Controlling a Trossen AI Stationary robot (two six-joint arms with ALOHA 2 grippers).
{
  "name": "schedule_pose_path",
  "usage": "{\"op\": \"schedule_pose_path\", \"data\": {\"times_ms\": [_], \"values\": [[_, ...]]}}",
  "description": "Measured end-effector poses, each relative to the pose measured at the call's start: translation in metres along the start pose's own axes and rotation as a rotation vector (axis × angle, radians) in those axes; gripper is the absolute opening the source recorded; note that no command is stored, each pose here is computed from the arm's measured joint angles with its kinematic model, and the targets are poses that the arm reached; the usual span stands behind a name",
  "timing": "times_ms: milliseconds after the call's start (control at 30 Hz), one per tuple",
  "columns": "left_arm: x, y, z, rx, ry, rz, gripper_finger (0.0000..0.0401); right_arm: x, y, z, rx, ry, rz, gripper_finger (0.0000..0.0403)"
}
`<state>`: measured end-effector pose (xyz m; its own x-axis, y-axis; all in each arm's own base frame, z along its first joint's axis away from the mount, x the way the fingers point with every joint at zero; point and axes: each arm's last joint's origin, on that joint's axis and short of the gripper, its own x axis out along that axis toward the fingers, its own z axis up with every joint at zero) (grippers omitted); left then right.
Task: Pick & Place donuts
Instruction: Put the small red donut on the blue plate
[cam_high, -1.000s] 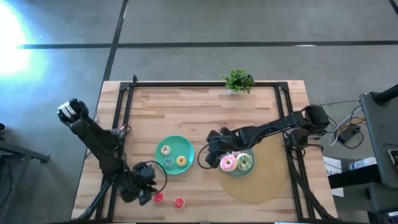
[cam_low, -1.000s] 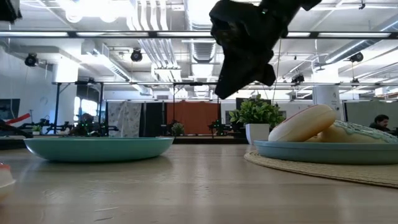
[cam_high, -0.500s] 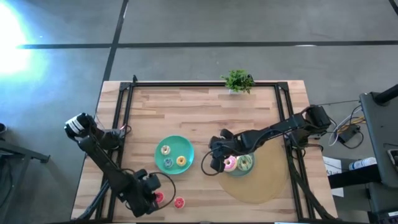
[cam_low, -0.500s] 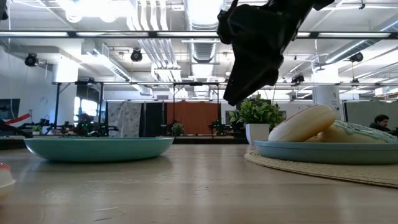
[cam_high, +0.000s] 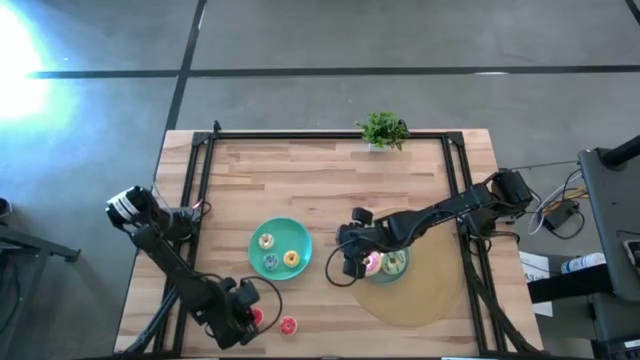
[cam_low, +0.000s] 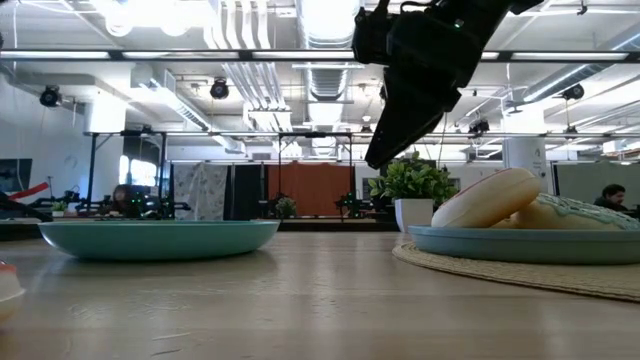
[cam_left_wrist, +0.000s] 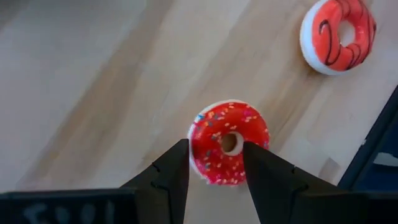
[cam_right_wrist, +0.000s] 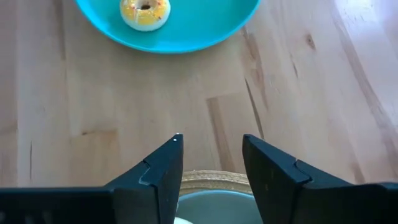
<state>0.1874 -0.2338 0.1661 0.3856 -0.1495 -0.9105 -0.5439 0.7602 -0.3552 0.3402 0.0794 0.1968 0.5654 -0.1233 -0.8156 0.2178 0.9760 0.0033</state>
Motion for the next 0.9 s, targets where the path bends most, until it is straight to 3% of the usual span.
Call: {"op": "schedule_pose_path", "data": {"times_ms": [300, 533, 633, 900], "values": [[0.014, 0.002, 0.000, -0.053, 0.048, 0.007, 0.0114, 0.000, -0.001, 0.001, -0.005, -0.005, -0.010, 0.0151], [0.016, 0.003, 0.010, -0.037, 0.023, 0.011, 0.0017, -0.011, -0.008, 0.003, 0.002, -0.057, -0.070, 0.0136], [0.016, 0.002, 0.016, -0.017, 0.008, -0.001, 0.0006, -0.021, -0.016, 0.006, 0.028, -0.086, -0.069, 0.0131], [-0.017, 0.009, 0.055, 0.004, -0.144, -0.019, 0.0001, -0.053, -0.045, 0.002, 0.106, -0.161, -0.074, 0.0119]]}}
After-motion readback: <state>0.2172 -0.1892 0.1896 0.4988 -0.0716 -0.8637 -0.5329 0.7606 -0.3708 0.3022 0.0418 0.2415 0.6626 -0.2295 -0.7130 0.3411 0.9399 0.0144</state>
